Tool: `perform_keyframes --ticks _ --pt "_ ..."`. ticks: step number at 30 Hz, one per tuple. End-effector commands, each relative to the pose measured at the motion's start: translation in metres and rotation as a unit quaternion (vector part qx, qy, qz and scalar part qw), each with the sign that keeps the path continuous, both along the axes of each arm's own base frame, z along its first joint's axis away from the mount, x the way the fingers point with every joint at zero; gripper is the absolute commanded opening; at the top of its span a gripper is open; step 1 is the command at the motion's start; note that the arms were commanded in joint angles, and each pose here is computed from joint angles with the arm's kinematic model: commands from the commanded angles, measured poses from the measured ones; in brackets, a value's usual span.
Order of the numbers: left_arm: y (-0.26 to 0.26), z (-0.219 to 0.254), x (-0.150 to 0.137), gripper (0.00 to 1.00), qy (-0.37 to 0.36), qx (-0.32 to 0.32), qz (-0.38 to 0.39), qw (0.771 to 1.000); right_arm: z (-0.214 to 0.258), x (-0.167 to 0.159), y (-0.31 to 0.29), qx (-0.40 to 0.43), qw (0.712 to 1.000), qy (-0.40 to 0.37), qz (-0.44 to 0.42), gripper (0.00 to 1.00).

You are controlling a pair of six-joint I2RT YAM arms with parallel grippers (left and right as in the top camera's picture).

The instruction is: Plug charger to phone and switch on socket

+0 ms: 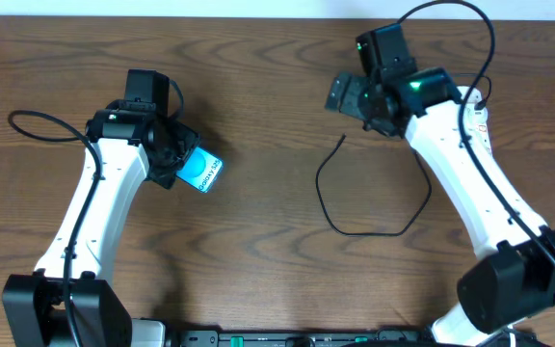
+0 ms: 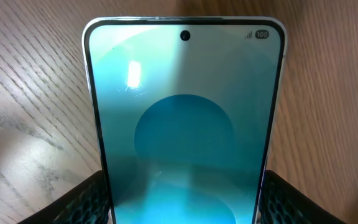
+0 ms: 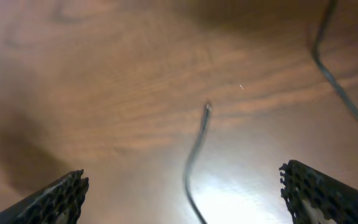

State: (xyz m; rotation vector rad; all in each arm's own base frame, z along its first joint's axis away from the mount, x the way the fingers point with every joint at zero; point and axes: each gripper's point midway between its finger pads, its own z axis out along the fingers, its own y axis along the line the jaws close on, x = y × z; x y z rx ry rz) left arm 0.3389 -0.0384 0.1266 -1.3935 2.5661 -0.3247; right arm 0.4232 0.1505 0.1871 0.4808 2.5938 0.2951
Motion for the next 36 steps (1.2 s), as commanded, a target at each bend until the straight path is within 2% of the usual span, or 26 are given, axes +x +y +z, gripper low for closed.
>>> perform_keyframes --ticks 1,6,7,11,15,25,29,36 --pt "-0.003 0.001 -0.001 0.07 0.0 -0.01 0.001 1.0 0.013 0.01 0.011 0.035 0.999 -0.023 -0.032 0.99" --pt "-0.003 0.001 -0.001 0.07 0.0 -0.01 0.002 1.0 0.016 0.016 0.015 0.05 0.998 -0.034 -0.036 0.96" --pt "-0.003 0.001 -0.001 0.07 0.0 -0.01 0.003 1.0 0.015 0.015 0.012 0.054 0.996 -0.03 -0.059 0.96" --pt "-0.003 0.001 -0.001 0.07 0.001 -0.01 0.004 1.0 0.003 0.005 0.0 0.068 0.987 0.005 -0.148 0.85" --pt "-0.003 0.001 -0.001 0.07 0.001 -0.011 0.008 1.0 -0.017 -0.005 -0.005 0.071 0.974 0.048 -0.208 0.91" --pt "-0.004 0.002 0.001 0.08 0.0 -0.023 0.038 0.999 -0.089 -0.005 0.028 0.12 0.96 0.176 -0.182 0.9" --pt "-0.004 0.003 0.004 0.07 -0.005 -0.026 0.048 0.998 -0.097 -0.001 0.032 0.118 0.959 0.19 -0.174 0.9" --pt "-0.002 -0.005 0.005 0.07 0.008 -0.029 0.076 0.997 -0.088 0.004 0.016 0.078 0.962 0.171 -0.199 0.87"
